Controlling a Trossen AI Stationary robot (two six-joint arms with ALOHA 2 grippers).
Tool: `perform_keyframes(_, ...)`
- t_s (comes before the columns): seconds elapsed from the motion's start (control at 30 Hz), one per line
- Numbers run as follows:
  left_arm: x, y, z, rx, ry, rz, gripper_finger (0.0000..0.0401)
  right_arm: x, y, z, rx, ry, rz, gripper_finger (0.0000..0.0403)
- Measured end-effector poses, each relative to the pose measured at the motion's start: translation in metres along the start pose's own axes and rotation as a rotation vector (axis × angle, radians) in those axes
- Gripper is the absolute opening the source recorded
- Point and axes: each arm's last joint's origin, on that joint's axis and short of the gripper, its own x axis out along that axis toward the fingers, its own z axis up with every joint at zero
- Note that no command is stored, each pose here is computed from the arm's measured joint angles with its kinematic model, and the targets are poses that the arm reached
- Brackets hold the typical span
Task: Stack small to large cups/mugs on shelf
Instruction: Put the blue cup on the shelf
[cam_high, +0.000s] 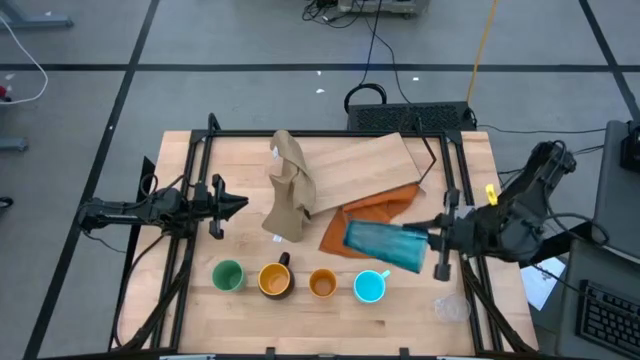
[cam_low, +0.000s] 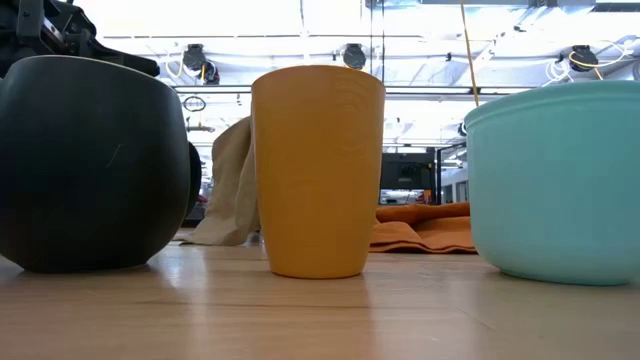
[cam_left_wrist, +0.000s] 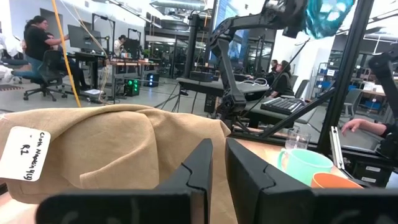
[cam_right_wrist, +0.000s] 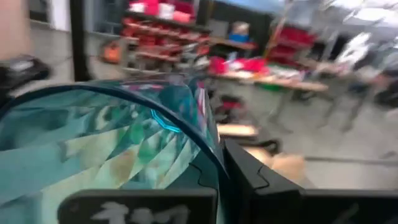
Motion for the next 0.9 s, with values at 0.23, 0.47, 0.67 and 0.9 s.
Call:
perform_keyframes(0.23, 0.0, 0.0, 0.0, -0.001, 0.0, 0.0, 0.0047, -0.012, -0.029, -0.028, 0.17, 0.188, 0.03, 0.0)
perform_keyframes(0.47, 0.0, 0.0, 0.0, -0.003, 0.0, 0.001, 0.0047, -0.01, -0.057, -0.044, 0.24, 0.351, -0.038, 0.0)
perform_keyframes(0.67, 0.0, 0.0, 0.0, -0.003, 0.001, 0.002, 0.0047, 0.004, -0.079, -0.051, 0.243, 0.453, -0.125, 0.0)
perform_keyframes(0.9, 0.0, 0.0, 0.0, -0.002, 0.001, 0.002, 0.0047, 0.026, -0.11, -0.044, 0.231, 0.594, -0.235, 0.0)
